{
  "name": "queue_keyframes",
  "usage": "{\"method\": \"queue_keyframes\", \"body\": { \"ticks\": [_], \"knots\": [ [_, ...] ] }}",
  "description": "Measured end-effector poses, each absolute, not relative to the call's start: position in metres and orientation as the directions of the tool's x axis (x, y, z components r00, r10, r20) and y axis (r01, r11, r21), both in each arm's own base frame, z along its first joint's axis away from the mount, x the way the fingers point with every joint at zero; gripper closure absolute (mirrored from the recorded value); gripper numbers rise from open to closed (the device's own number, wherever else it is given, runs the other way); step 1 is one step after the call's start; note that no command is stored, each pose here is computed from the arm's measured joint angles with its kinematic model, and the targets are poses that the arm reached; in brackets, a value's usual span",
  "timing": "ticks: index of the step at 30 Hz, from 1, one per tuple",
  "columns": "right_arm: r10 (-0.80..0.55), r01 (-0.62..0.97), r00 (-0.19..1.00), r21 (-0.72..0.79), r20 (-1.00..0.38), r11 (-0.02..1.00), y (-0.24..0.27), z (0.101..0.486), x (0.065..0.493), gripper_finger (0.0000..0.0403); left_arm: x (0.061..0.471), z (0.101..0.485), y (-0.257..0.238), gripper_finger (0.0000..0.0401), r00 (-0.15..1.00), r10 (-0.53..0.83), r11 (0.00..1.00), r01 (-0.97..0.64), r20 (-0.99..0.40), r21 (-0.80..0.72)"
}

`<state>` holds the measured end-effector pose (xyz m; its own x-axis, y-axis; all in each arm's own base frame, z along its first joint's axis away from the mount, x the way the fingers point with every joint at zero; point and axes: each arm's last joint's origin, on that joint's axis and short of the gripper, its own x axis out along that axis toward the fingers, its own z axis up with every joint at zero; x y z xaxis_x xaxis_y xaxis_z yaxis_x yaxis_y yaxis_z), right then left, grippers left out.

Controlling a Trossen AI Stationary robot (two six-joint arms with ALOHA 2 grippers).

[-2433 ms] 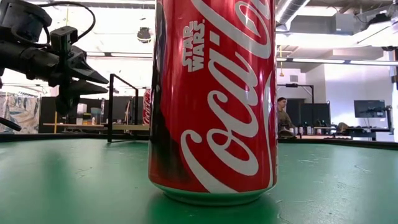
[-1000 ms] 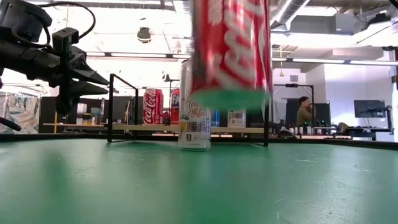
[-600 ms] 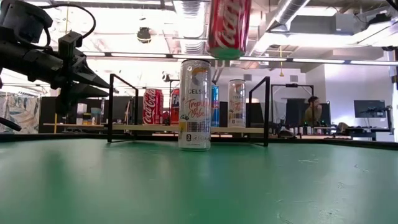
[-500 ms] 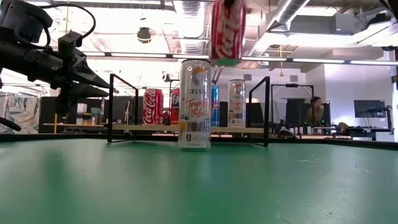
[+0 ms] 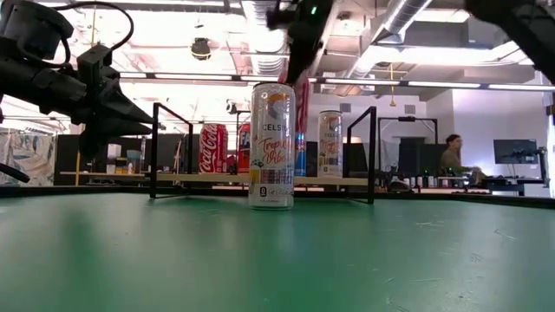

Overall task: Place canned beverage on shelf
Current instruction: Put the red-white soda can on the shelf aligned with the other red-white soda can

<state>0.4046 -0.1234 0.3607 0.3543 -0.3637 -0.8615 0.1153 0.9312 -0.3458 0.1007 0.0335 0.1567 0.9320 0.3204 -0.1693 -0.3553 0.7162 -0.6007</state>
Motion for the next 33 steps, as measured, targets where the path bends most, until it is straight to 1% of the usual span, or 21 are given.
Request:
{"method": "queue_keyframes", "body": {
  "ticks": [5, 9, 23, 33],
  "knots": [
    [-0.347, 0.124, 0.278, -0.325, -0.896, 0.938, -0.139, 0.329, 0.418, 0.0087, 0.101, 0.157, 0.034, 0.0313, 0.932, 0.32, 0.718, -0.356, -0.169, -0.598],
    [-0.301, 0.134, 0.277, -0.274, -0.913, 0.952, -0.141, 0.315, 0.427, 0.0087, 0.101, 0.157, 0.033, 0.0313, 0.934, 0.316, 0.714, -0.351, -0.169, -0.606],
    [-0.279, 0.195, 0.362, -0.22, -0.889, 0.956, -0.146, 0.306, 0.442, 0.0087, 0.101, 0.157, 0.033, 0.0313, 0.934, 0.316, 0.716, -0.351, -0.169, -0.603],
    [-0.264, 0.214, 0.371, -0.194, -0.891, 0.957, -0.152, 0.306, 0.44, 0.0087, 0.101, 0.157, 0.033, 0.0313, 0.935, 0.313, 0.707, -0.348, -0.169, -0.616]
  ]
}}
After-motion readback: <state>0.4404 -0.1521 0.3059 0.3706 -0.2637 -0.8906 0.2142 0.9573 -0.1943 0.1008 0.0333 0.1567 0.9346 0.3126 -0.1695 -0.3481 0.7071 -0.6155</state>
